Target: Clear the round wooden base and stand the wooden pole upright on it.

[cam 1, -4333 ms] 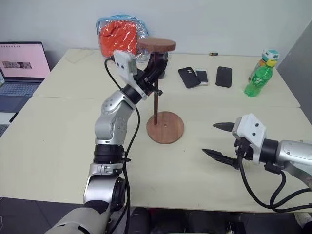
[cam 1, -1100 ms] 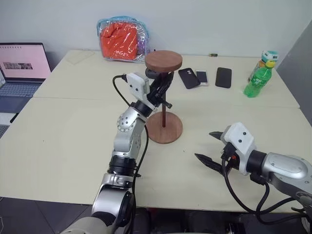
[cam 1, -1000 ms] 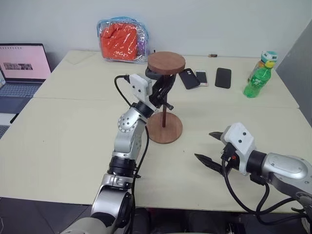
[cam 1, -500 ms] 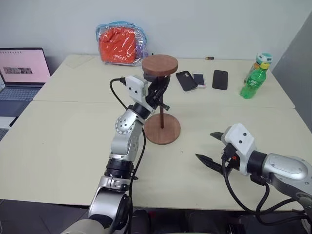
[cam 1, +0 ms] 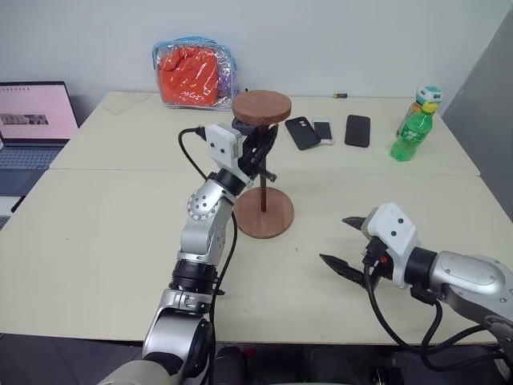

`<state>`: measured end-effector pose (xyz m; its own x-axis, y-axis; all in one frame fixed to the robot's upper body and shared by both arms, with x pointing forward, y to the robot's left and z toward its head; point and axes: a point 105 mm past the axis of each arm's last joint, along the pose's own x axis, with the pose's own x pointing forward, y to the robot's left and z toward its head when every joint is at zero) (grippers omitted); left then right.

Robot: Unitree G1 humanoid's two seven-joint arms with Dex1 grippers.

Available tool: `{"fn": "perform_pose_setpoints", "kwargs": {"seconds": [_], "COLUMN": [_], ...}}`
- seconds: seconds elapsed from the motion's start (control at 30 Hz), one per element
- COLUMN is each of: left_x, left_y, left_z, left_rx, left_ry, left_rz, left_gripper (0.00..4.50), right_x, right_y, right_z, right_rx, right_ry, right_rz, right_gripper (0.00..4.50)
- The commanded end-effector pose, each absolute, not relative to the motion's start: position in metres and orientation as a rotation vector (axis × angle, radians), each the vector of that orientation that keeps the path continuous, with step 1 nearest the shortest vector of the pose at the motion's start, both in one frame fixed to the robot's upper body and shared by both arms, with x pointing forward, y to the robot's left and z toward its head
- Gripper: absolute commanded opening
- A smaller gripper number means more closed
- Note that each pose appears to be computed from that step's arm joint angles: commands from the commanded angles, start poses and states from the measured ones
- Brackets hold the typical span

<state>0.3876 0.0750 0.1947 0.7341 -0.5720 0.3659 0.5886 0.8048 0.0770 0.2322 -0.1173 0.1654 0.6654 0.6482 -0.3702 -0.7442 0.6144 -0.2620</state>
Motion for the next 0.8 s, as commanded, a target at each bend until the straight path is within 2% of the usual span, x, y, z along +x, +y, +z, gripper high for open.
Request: {"fn": "perform_pose_setpoints", "kwargs": {"seconds": [0.03, 0.3, 0.53, 0.67, 0.8], "left_x": [0.382, 0.371, 0.367, 0.366, 0.371], "left_y": [0.068, 0.057, 0.059, 0.087, 0.107], "left_z": [0.191, 0.192, 0.189, 0.182, 0.186], "left_rx": [-0.005, 0.036, 0.108, 0.197, 0.253], "left_ry": [-0.385, -0.406, -0.383, -0.228, -0.153], "left_rz": [-0.69, -0.774, -0.841, -0.931, -0.908], "left_gripper": [1.72, 3.45, 3.45, 3.45, 3.45], "right_x": [0.23, 0.231, 0.232, 0.238, 0.242], "right_y": [-0.114, -0.114, -0.116, -0.122, -0.127], "right_z": [0.175, 0.175, 0.174, 0.175, 0.175], "right_rx": [-0.446, -0.449, -0.453, -0.471, -0.483], "right_ry": [0.192, 0.191, 0.193, 0.195, 0.193], "right_rz": [0.821, 0.825, 0.825, 0.811, 0.809], "right_gripper": [4.5, 4.5, 4.5, 4.5, 4.5]}}
